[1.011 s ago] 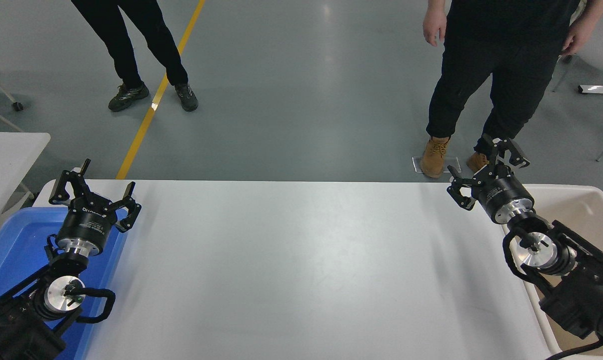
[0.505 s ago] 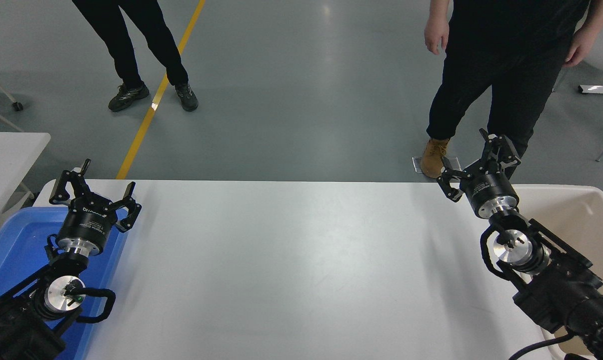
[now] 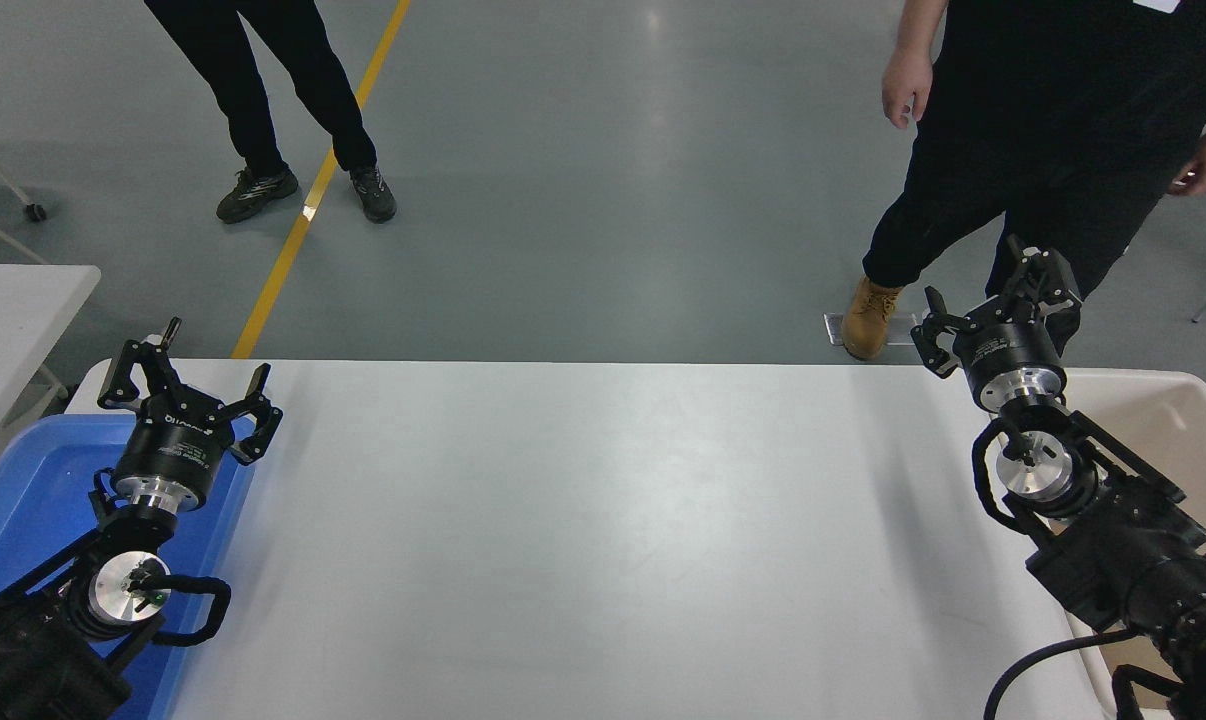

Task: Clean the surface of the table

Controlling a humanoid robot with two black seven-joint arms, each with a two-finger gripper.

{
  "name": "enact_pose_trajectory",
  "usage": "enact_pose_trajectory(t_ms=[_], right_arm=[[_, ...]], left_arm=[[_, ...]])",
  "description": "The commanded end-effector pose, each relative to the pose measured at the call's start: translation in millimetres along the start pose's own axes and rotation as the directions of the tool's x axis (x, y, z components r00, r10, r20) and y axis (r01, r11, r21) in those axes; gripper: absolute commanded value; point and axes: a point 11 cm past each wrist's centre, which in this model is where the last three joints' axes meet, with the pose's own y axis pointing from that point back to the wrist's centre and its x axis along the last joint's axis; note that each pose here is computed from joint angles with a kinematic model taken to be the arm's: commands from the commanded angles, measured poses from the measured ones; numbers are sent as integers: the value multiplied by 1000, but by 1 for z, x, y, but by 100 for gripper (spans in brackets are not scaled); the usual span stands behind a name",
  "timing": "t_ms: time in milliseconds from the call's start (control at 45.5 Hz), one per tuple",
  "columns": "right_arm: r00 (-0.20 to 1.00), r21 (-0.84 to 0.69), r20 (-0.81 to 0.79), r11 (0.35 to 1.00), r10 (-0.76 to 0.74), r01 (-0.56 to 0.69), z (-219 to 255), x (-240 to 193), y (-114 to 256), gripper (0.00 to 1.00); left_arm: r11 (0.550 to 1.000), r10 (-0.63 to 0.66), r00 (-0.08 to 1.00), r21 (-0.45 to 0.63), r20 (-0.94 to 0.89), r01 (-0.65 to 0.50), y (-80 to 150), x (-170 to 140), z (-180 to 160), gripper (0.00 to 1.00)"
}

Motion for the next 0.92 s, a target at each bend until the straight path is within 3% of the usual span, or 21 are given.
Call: enact_pose_trajectory(t_ms=[0,286,901], right_arm=[[1000,-15,-18,1000,23,-23,5,21,10,99],[996,-47,42,995,-81,83,20,14,23,99],[996,-40,37,995,-87,88,15,15,21,99]], left_arm=[[1000,0,1000,-1,-1,0,0,0,0,99],[1000,0,1000,0,1,0,0,0,1,99],[1000,0,1000,-2,1,0,0,0,1,99]])
